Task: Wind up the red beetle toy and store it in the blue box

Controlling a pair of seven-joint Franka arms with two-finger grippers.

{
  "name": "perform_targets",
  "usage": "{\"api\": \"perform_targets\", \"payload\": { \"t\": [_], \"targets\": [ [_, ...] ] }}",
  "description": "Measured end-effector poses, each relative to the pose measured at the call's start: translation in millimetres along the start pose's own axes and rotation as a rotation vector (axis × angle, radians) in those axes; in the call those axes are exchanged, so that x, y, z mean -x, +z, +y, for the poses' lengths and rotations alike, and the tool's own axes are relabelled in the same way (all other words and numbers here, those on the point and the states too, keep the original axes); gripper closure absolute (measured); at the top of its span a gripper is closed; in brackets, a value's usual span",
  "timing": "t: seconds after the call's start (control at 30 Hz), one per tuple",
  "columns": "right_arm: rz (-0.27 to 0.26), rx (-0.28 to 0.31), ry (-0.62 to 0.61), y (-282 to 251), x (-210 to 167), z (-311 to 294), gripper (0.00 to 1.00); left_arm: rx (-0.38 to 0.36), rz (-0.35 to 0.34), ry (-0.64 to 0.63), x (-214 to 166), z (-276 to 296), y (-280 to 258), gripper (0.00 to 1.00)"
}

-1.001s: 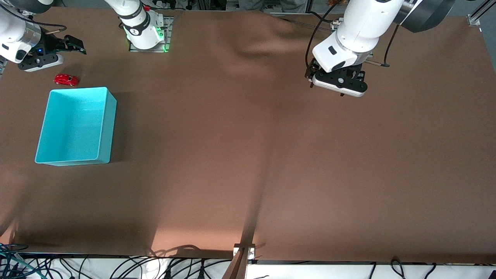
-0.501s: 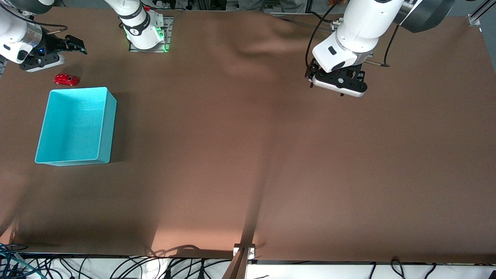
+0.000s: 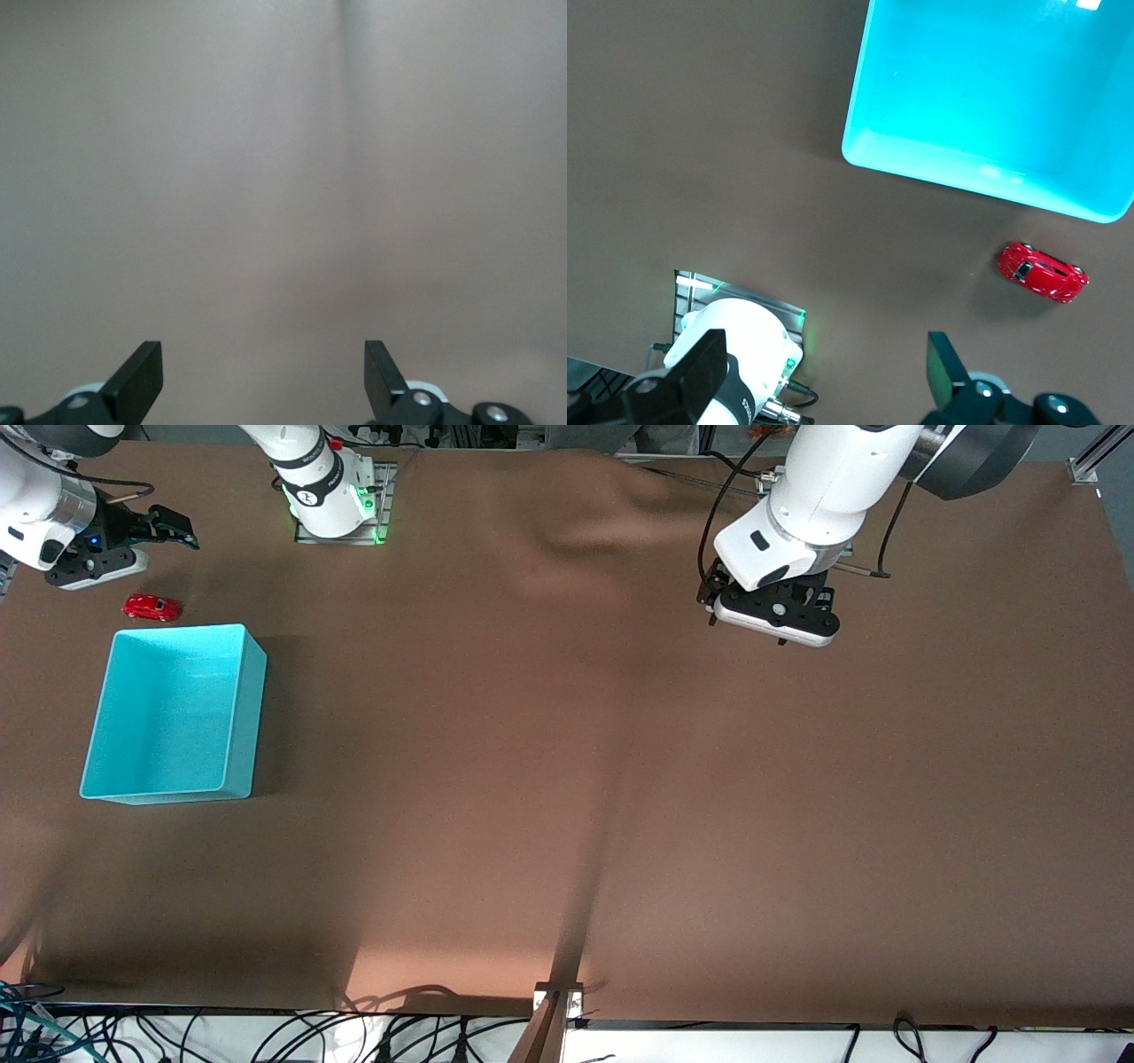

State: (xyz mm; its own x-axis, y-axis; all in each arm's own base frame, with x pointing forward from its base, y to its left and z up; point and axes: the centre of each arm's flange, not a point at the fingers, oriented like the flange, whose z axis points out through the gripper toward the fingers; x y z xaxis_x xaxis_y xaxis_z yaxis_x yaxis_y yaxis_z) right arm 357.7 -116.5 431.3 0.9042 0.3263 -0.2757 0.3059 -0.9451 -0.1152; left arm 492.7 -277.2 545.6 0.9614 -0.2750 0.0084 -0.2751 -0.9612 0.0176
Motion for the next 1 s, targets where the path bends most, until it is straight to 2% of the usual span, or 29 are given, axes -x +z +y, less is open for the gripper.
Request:
{"api": "perform_targets", "payload": {
  "t": [0.3, 0.57, 0.73, 0.77, 1.0],
  "targets": [
    [-0.016, 0.002, -0.187, 5.4, 1.0, -0.3, 0.0, 0.0, 0.0, 0.006, 0.8, 3.4, 0.1, 0.0],
    [-0.046, 0.033, -0.395, 12.5, 2.2, 2.3, 0.0, 0.0, 0.0, 0.007, 0.9, 3.7, 0.1, 0.0],
    [-0.029, 0.05, -0.544, 21.9, 0.3, 5.6, 0.0, 0.0, 0.0, 0.007, 0.9, 3.7, 0.1, 0.0],
    [-0.006, 0.05, -0.624, 34.8, 3.4, 13.7, 0.0, 0.0, 0.0, 0.007, 0.9, 3.7, 0.1, 0.0],
    [0.021, 0.057, -0.727, 48.2, 6.2, 20.8, 0.0, 0.0, 0.0, 0.004, 0.7, 2.8, 0.0, 0.0]
  ]
}}
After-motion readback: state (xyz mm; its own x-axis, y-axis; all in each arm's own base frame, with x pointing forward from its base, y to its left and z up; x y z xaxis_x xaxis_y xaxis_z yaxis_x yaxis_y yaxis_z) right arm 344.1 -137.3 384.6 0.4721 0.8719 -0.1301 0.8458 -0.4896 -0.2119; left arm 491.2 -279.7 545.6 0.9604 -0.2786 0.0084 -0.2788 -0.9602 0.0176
